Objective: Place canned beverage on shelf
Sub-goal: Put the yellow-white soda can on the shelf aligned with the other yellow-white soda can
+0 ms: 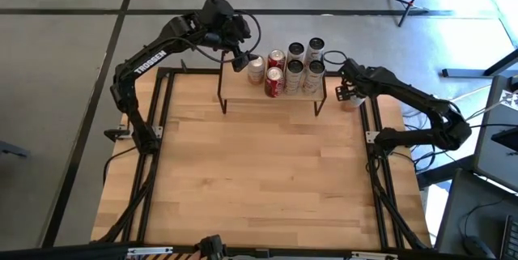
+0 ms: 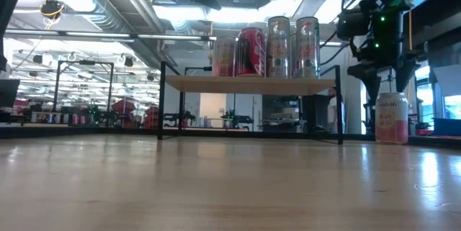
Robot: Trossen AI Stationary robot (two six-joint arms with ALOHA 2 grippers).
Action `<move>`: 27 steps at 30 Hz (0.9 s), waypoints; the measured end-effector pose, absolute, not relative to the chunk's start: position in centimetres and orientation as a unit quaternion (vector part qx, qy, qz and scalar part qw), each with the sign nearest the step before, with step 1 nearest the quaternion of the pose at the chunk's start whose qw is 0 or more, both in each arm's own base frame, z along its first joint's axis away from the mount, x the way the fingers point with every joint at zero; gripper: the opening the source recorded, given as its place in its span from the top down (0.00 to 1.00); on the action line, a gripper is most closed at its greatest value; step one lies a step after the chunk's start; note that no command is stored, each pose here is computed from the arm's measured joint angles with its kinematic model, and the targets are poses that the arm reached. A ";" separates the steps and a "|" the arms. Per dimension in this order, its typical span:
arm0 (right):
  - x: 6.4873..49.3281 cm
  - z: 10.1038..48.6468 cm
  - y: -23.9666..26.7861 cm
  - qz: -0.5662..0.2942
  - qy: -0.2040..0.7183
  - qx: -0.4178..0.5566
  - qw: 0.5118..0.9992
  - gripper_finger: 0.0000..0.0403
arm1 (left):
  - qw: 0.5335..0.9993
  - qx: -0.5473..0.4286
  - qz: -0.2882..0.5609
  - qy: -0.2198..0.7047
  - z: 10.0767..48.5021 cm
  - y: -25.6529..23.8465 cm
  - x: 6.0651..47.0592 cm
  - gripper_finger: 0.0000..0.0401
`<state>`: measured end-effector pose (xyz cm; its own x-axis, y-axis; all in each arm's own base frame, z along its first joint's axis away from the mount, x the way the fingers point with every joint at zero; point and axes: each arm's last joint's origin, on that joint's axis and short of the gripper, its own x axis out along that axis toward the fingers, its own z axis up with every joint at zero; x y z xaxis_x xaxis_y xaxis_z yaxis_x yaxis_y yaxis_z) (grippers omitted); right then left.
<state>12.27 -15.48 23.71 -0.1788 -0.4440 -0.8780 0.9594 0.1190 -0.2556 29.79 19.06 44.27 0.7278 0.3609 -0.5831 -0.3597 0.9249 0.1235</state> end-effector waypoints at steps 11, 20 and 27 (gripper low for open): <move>11.0 21.0 -15.7 -0.594 0.479 0.315 0.564 0.13 | 0.930 0.002 0.193 0.312 44.3 19.0 29.9 0.08; 11.0 21.3 -15.4 -0.565 0.490 0.310 0.587 0.31 | 0.930 0.002 0.193 0.312 44.3 19.0 29.9 0.08; 10.4 24.8 -14.4 -0.537 0.481 0.302 0.624 0.31 | 0.932 0.001 0.186 0.312 44.3 18.4 30.2 0.08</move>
